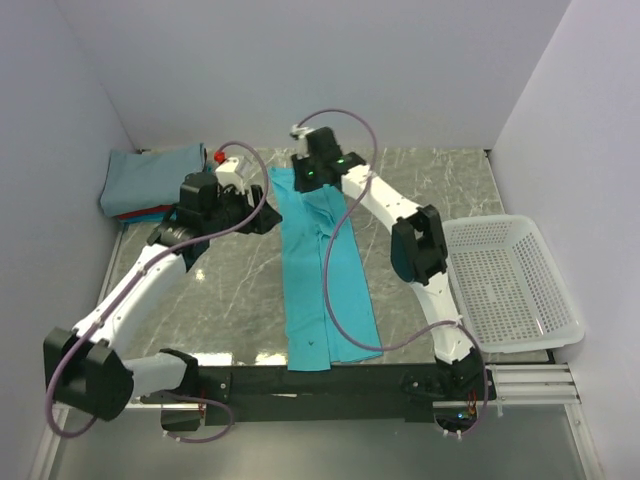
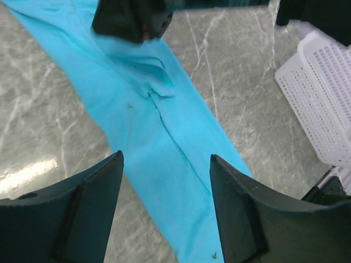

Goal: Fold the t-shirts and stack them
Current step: Fold the tshirt

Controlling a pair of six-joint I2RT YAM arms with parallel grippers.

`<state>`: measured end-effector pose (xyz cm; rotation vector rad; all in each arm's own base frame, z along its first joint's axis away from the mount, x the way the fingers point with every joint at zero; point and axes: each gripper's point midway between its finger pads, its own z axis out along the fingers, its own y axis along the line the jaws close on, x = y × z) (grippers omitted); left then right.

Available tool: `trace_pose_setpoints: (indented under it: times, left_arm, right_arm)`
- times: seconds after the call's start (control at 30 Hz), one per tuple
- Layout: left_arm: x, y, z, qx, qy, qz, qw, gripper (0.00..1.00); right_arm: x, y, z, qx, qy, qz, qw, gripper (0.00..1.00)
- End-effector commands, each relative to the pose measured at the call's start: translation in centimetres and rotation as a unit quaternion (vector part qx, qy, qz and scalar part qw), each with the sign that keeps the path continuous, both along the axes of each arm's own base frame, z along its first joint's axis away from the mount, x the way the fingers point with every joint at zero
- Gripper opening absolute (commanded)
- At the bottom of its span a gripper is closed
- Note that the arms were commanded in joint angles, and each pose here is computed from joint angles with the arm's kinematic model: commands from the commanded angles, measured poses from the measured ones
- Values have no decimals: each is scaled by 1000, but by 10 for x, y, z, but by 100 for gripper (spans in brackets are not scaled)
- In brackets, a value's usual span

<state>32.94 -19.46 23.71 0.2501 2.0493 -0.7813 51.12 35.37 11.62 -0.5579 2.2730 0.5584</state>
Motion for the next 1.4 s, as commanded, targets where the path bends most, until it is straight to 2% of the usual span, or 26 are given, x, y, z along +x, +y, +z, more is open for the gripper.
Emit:
trace_pose_setpoints:
  times: [0.0,0.03,0.07,0.1,0.13,0.17,0.27,0.3,0.33,0.43,0.47,0.5,0.53,0.57,0.63,0.7,0.73,0.77,0.83,0.87,0.9,0.93,1.0,1.07,1.2,1.37]
  left_arm:
    - [-8,20,15,21,-41,31,998,70]
    - [-11,23,16,26,-44,34,998,75]
    - [-16,27,24,30,-64,36,997,79]
    - [-17,34,23,36,-68,48,996,83]
    - [-18,37,25,36,-74,54,995,97]
    - [-22,40,34,32,-93,60,993,100]
    - [-34,34,34,31,-113,18,993,100]
    - [-40,28,30,31,-117,-9,993,99]
    - [-54,13,30,16,-122,-69,990,99]
    - [-78,-11,16,7,-151,-160,975,96]
    - [-88,-17,15,11,-171,-183,968,96]
    - [-104,-30,1,18,-173,-216,961,96]
    - [-113,-36,-4,29,-183,-235,954,96]
    - [-118,-37,-8,64,-227,-252,939,95]
    - [-154,-54,-33,90,-247,-321,910,92]
    - [-188,-66,-54,114,-281,-382,873,90]
    - [-197,-70,-56,112,-295,-390,865,88]
    - [-206,-72,-62,118,-300,-399,858,88]
    - [-227,-77,-91,159,-289,-428,842,85]
    - [-233,-79,-100,177,-287,-435,835,85]
    - [-254,-84,-111,185,-286,-469,815,84]
    - [-255,-84,-120,210,-284,-466,812,83]
    - [-274,-90,-144,245,-274,-502,783,81]
    - [-275,-91,-163,283,-268,-507,769,78]
    - [-265,-88,-179,323,-274,-493,760,71]
    - [-261,-82,-195,346,-262,-491,756,72]
  right_arm:
    - [-19,25,34,-69,-81,37,994,33]
    - [-19,24,41,-70,-87,37,993,45]
    - [-22,22,45,-75,-90,42,992,50]
    - [-25,21,55,-76,-96,48,991,52]
    - [-27,18,60,-81,-98,55,990,57]
    - [-35,10,64,-100,-99,75,987,58]
    - [-68,-4,69,-95,-78,181,976,59]
    - [-81,-28,77,-80,-68,195,975,59]
    - [-108,-22,87,-25,-66,270,960,60]
    - [-164,-64,101,21,-92,346,934,62]
    - [-201,-76,78,28,-91,417,904,64]
    - [-227,-88,96,27,-138,451,881,65]
    - [-240,-101,89,2,-201,509,837,68]
    - [-284,-122,70,-2,-187,541,820,71]
    - [-312,-137,50,-36,-219,580,784,77]
    - [-339,-154,26,-70,-217,584,779,77]
    - [-347,-158,17,-79,-211,583,781,77]
    - [-366,-159,3,-84,-217,596,768,77]
    - [-381,-161,-14,-99,-211,596,768,77]
    - [-397,-160,-26,-97,-219,611,754,77]
    - [-403,-159,-31,-96,-222,616,750,77]
    - [-405,-161,-35,-101,-222,615,749,78]
    - [-408,-161,-38,-104,-226,620,744,78]
    - [-411,-158,-44,-105,-223,624,742,77]
    - [-409,-153,-64,-146,-223,633,727,75]
    - [-408,-144,-72,-156,-212,637,725,73]
